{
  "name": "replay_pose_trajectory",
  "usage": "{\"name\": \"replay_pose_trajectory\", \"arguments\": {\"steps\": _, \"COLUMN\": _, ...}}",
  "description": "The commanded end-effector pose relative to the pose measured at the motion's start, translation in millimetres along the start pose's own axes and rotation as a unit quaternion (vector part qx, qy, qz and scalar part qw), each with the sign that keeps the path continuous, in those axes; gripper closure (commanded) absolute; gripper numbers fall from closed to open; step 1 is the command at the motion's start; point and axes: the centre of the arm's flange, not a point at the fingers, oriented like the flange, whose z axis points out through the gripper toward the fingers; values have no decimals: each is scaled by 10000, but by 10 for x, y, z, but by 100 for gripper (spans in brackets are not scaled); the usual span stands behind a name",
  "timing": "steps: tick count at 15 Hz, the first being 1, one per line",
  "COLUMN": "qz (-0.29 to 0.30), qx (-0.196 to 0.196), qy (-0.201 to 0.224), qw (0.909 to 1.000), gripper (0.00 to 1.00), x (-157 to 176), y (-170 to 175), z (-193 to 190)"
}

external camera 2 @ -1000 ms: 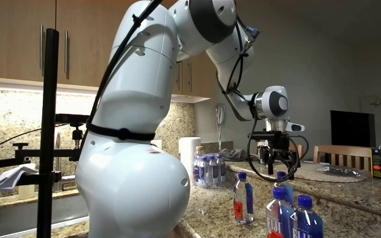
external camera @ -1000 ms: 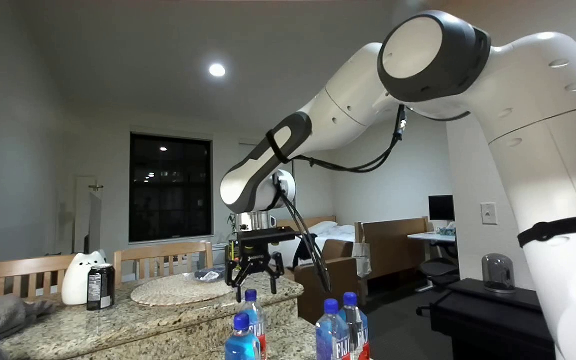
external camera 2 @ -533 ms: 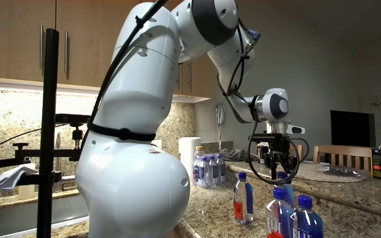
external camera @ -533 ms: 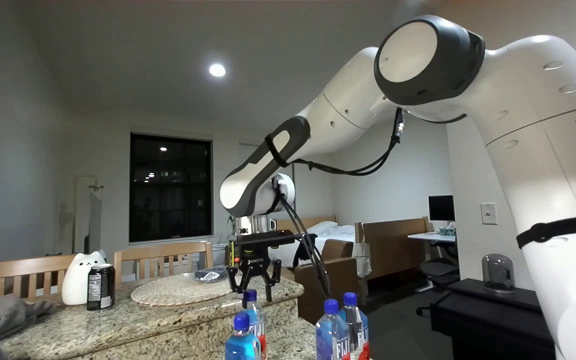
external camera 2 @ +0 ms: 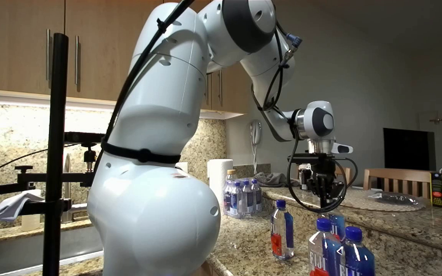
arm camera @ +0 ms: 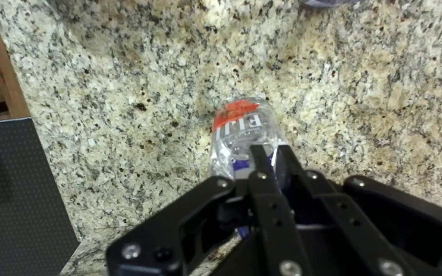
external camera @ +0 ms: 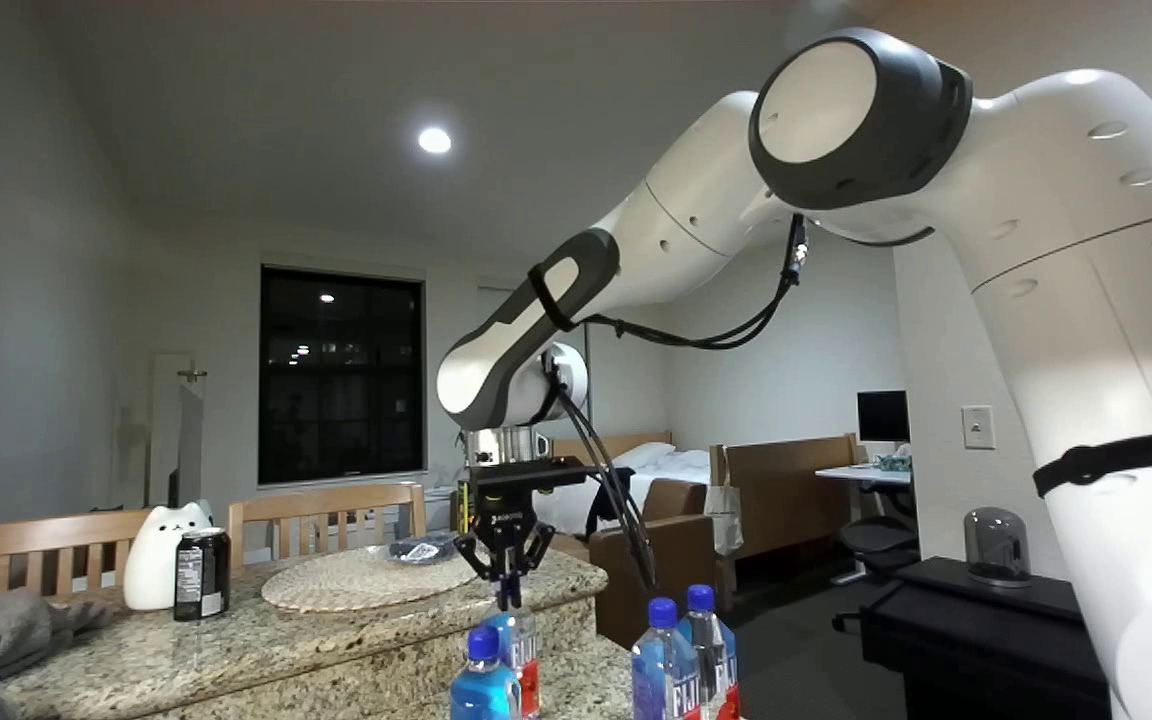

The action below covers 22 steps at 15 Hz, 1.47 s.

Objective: Put the bottles in a straight line

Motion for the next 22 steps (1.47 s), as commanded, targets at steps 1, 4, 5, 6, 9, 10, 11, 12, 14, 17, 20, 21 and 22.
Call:
{"name": "replay_pose_trajectory", "arguments": {"steps": 1, "qz": -157, "qx": 83, "qy": 59, "qw": 9998, "gripper": 98, "x": -55, "y": 47, "z": -59}}
{"name": "replay_pose_trajectory", "arguments": {"steps": 4, "qz": -289, "qx": 100, "qy": 2, "qw": 9995, "gripper": 63, "x": -46, "y": 74, "z": -98}}
{"name": "replay_pose_trajectory", "arguments": {"steps": 5, "qz": -393, "qx": 100, "qy": -6, "qw": 9992, "gripper": 57, "x": -45, "y": 90, "z": -115}}
{"name": "replay_pose_trajectory", "arguments": {"steps": 6, "qz": -525, "qx": 87, "qy": 0, "qw": 9986, "gripper": 50, "x": -36, "y": 109, "z": -130}}
{"name": "replay_pose_trajectory", "arguments": {"steps": 9, "qz": -871, "qx": 57, "qy": 31, "qw": 9962, "gripper": 32, "x": 28, "y": 176, "z": -173}}
{"name": "replay_pose_trajectory", "arguments": {"steps": 10, "qz": -988, "qx": 65, "qy": 34, "qw": 9951, "gripper": 24, "x": 47, "y": 196, "z": -189}}
{"name": "replay_pose_trajectory", "arguments": {"steps": 11, "qz": -1083, "qx": 56, "qy": 56, "qw": 9941, "gripper": 19, "x": 73, "y": 216, "z": -200}}
{"name": "replay_pose_trajectory", "arguments": {"steps": 12, "qz": -1193, "qx": 51, "qy": 63, "qw": 9928, "gripper": 12, "x": 106, "y": 234, "z": -204}}
{"name": "replay_pose_trajectory", "arguments": {"steps": 14, "qz": -1508, "qx": 49, "qy": -3, "qw": 9886, "gripper": 2, "x": 175, "y": 263, "z": -195}}
{"name": "replay_pose_trajectory", "arguments": {"steps": 17, "qz": -1984, "qx": 114, "qy": -138, "qw": 9800, "gripper": 0, "x": 217, "y": 278, "z": -153}}
{"name": "replay_pose_trajectory", "arguments": {"steps": 20, "qz": -2328, "qx": 184, "qy": -238, "qw": 9721, "gripper": 0, "x": 258, "y": 252, "z": -118}}
{"name": "replay_pose_trajectory", "arguments": {"steps": 21, "qz": -2405, "qx": 194, "qy": -265, "qw": 9701, "gripper": 1, "x": 260, "y": 238, "z": -111}}
{"name": "replay_pose_trajectory", "arguments": {"steps": 22, "qz": -2489, "qx": 205, "qy": -261, "qw": 9680, "gripper": 26, "x": 256, "y": 219, "z": -108}}
